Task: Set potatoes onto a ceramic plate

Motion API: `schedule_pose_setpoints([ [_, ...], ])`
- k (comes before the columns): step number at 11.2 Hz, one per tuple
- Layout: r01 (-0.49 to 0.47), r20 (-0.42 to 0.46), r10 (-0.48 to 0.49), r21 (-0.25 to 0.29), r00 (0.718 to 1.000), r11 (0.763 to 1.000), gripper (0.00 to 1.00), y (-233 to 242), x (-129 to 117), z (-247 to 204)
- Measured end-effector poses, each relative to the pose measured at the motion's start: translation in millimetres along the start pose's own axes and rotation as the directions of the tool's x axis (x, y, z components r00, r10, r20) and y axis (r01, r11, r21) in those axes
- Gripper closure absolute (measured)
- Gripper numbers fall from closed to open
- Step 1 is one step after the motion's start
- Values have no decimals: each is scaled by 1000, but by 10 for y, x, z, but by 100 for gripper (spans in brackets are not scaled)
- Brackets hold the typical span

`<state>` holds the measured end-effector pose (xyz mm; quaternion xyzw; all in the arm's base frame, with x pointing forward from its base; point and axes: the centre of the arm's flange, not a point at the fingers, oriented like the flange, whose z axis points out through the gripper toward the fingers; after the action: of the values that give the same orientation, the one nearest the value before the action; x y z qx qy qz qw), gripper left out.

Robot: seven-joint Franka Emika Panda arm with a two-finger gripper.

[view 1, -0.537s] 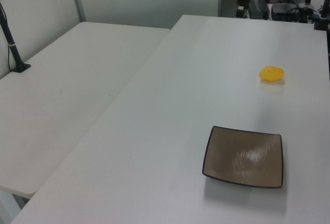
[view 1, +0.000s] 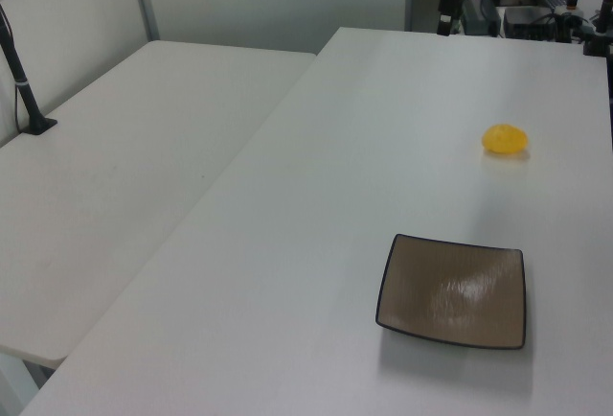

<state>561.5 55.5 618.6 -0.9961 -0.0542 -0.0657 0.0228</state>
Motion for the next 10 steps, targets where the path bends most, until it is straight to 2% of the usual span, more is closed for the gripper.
schedule_pose_setpoints([
  [6, 2, -17, -2, 0, 1000, 1000, 0, -13, -47, -106],
  [10, 16, 13, -17, 3, 1000, 1000, 0, -56, -303, -84],
])
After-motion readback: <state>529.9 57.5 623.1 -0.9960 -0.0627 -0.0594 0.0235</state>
